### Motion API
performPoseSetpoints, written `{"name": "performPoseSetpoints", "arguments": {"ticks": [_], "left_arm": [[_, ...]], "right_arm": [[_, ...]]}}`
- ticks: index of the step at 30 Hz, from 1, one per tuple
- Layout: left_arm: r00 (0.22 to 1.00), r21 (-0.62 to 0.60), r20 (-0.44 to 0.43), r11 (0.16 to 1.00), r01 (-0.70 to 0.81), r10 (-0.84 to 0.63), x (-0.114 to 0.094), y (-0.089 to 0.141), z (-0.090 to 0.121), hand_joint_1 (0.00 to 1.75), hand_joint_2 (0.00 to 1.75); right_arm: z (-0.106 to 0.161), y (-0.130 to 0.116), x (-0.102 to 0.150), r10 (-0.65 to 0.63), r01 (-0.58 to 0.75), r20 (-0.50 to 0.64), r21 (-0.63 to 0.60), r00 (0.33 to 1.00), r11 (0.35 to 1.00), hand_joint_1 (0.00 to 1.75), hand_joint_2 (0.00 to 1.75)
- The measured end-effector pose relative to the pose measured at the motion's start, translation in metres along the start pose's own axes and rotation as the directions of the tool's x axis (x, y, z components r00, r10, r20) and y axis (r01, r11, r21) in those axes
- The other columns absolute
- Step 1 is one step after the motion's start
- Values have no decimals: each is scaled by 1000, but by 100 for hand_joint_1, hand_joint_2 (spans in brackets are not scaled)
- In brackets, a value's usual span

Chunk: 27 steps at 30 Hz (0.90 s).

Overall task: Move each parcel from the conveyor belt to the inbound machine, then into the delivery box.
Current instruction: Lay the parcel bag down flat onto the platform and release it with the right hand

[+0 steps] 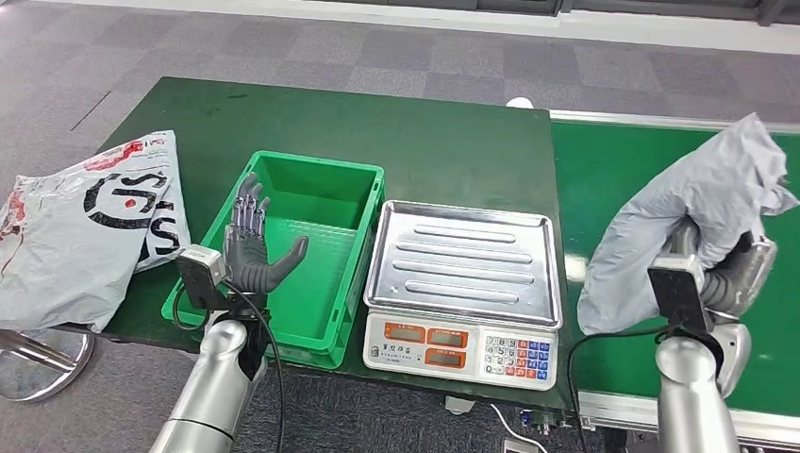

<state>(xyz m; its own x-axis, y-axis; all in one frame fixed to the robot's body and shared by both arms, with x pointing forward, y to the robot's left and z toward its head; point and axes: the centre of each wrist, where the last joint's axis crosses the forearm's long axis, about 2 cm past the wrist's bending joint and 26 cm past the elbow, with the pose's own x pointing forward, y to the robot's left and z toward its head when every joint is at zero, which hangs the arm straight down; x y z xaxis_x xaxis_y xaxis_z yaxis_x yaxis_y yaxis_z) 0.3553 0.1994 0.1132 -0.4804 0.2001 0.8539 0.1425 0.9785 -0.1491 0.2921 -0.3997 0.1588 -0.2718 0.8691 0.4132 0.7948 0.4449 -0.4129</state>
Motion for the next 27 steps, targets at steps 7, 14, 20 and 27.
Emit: {"name": "performPoseSetpoints", "arguments": {"ticks": [7, 14, 20, 27], "left_arm": [[999, -40, -35, 999, -26, 24, -6, -12, 2, 0, 175], [998, -53, -59, 998, -39, 36, -10, -15, 2, 0, 175], [997, -53, -71, 998, -43, 40, -12, -17, 1, 0, 175], [996, -53, -81, 998, -44, 39, -14, -16, 2, 0, 175]], "right_arm": [[-24, -30, 48, 12, 34, 222, -199, 975, 979, 175, 175], [-68, -13, 79, -46, 82, 318, -101, 947, 991, 175, 175], [-92, 15, 101, -126, 105, 389, 75, 912, 992, 175, 175], [-97, 23, 104, -137, 103, 408, 104, 902, 989, 175, 175]]}}
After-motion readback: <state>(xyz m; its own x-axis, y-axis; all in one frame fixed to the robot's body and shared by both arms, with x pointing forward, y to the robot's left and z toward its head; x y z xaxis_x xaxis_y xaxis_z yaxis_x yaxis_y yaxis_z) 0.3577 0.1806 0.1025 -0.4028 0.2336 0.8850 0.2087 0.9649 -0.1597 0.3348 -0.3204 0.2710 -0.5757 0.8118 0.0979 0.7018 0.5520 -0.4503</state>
